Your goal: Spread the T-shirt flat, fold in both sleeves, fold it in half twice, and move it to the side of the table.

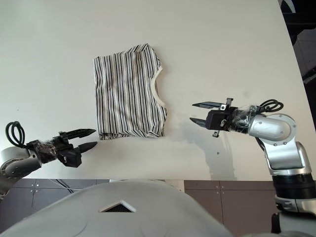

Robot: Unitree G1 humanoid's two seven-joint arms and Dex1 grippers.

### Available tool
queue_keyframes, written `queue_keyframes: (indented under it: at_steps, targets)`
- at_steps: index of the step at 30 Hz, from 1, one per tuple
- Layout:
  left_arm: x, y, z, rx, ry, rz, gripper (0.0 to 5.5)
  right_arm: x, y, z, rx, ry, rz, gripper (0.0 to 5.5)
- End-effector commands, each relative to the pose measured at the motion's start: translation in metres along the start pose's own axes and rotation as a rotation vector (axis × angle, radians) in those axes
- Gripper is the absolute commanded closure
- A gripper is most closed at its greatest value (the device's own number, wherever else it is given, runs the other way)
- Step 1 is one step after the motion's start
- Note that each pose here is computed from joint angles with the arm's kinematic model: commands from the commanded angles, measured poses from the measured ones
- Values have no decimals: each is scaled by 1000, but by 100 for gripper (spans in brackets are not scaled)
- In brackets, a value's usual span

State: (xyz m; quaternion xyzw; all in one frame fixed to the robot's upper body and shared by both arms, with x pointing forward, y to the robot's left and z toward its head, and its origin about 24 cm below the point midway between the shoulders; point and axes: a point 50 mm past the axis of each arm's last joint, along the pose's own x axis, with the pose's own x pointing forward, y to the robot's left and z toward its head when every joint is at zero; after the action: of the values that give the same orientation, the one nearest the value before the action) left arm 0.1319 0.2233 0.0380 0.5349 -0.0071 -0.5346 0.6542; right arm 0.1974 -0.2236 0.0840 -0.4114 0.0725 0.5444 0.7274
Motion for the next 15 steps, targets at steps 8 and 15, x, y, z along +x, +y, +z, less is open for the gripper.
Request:
queue_keyframes:
  at_steps: [8,15]
  targets:
    - [18,-10,-9,53,-8,-28,299,9,-13,4,-58,-23,0,344]
    - [22,-10,-6,64,-51,-38,337,16,-12,3,-76,-30,6,344]
